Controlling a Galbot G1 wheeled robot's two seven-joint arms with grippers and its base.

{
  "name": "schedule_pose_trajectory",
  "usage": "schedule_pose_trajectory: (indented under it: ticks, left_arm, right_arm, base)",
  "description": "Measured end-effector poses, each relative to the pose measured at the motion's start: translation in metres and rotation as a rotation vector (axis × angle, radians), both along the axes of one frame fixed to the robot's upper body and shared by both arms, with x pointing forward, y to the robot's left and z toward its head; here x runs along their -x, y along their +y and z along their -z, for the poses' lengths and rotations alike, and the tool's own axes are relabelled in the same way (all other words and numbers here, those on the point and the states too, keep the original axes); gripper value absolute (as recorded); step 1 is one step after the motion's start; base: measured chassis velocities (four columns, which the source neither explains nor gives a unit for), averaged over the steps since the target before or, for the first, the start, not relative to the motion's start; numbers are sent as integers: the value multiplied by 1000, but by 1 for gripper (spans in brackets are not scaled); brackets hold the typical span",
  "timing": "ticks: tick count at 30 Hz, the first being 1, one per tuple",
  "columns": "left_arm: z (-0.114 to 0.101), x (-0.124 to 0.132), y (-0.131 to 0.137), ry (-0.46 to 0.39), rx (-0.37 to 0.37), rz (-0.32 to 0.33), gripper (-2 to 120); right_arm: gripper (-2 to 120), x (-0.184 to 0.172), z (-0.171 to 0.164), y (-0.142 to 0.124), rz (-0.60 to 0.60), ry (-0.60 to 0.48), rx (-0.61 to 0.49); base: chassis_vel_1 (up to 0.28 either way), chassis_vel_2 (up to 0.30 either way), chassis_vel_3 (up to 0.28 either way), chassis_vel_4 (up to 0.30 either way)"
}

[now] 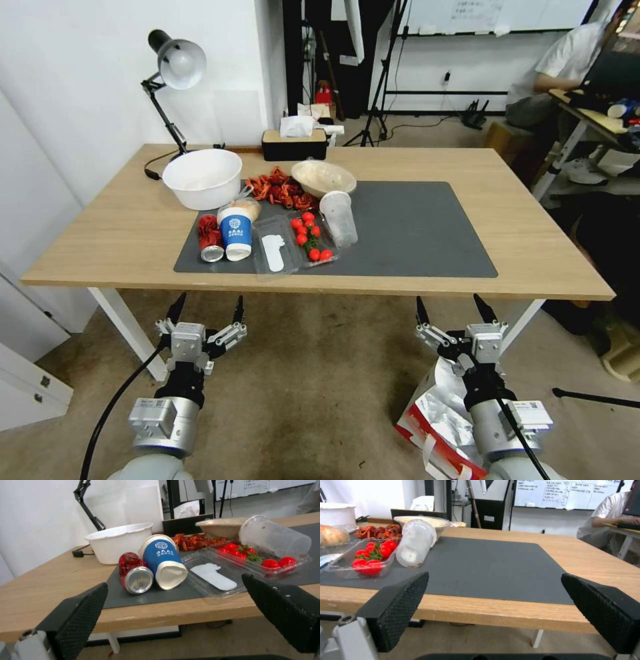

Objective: Pick up the food delivery bag from the floor and place it on the table.

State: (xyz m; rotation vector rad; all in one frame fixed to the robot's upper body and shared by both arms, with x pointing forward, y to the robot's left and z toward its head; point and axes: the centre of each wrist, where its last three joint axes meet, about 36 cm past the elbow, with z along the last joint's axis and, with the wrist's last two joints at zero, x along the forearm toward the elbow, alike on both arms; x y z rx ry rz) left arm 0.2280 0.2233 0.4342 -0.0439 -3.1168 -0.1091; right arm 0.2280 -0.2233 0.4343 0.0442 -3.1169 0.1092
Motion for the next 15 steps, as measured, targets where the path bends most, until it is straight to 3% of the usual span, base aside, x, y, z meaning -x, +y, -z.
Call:
schedule_pose_trajectory:
  ticks: [15]
  left_arm:
    - [0, 0, 0, 0, 0, 0, 100]
  right_arm:
    - [100, 0, 0, 0, 0, 0, 0]
  base:
    - [0, 0, 0, 0]
